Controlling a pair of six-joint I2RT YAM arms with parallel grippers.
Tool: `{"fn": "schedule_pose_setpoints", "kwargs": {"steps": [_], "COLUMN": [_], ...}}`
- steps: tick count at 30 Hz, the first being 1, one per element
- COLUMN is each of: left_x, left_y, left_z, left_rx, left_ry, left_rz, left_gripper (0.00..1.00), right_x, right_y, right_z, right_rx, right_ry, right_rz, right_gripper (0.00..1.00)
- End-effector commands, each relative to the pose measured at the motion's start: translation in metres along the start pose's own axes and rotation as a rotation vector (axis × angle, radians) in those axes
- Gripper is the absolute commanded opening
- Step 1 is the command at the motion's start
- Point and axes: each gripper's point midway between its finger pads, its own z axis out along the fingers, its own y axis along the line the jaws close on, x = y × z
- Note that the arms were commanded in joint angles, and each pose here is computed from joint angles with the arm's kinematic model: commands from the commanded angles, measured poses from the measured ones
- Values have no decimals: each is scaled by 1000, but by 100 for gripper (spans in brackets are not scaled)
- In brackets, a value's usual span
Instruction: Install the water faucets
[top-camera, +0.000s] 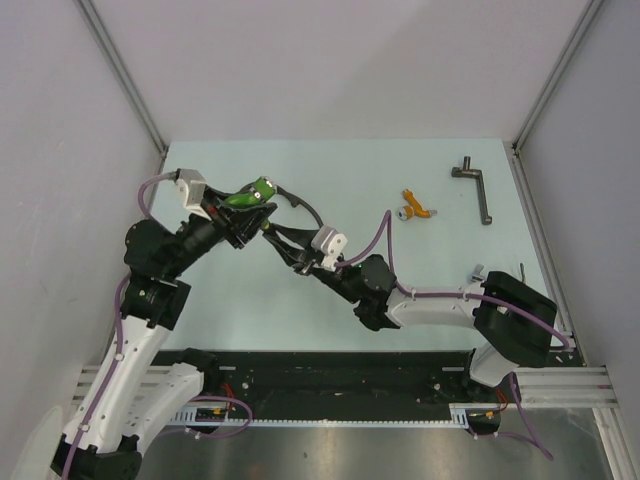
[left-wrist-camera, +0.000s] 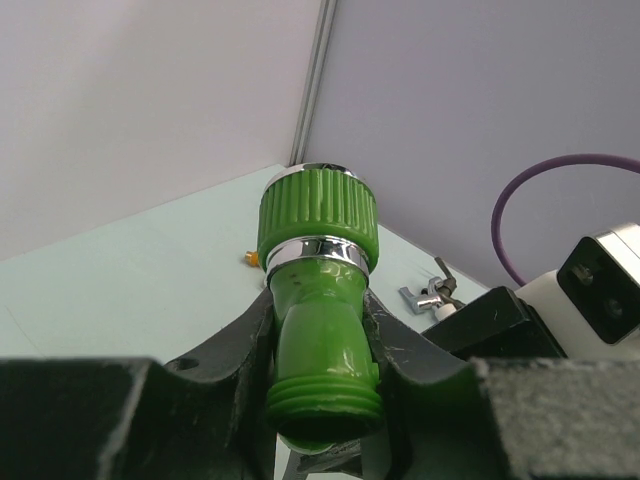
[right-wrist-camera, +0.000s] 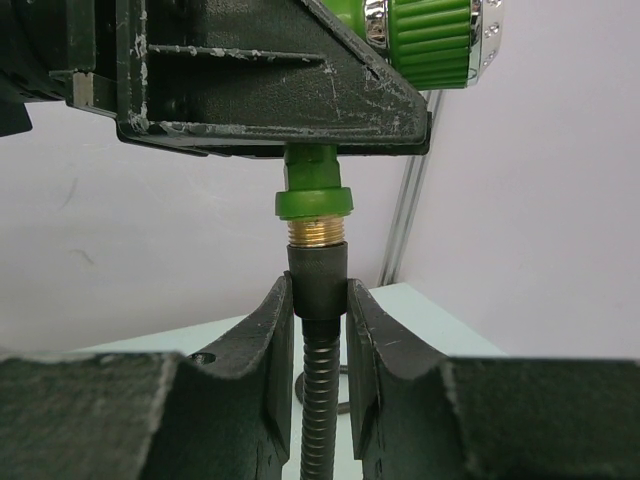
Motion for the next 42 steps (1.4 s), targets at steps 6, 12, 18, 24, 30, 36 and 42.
{"fn": "schedule_pose_setpoints", "kwargs": {"steps": [6, 12, 18, 24, 30, 36, 42], "left_x": [-11, -9, -3, 1, 6, 13, 23], "left_y": [-1, -3, -2, 0, 5, 5, 5], "left_z": [0, 1, 4, 8, 10, 14, 19], "left_rx": [8, 19, 32, 38, 26, 35, 41], "left_ry": [-39, -34, -19, -4, 16, 40, 75], "left_rz": [39, 31, 12, 7, 4, -27, -98], "left_gripper": [1, 1, 1, 0, 0, 0, 0], "right_x": [-42, -43, -49, -56, -61, -65, -66], "right_y": [-2, -3, -6, -11, -17, -19, -25], "right_z": [9, 8, 7, 4, 0, -3, -6], "right_rx": [27, 50, 84, 125, 161, 184, 230], "right_ry": [-124, -123, -142, -159, -174, -187, -229], "right_rz": [-4, -8, -2, -5, -26, -71, -112], "right_gripper": [3, 3, 2, 1, 0, 0, 0]}}
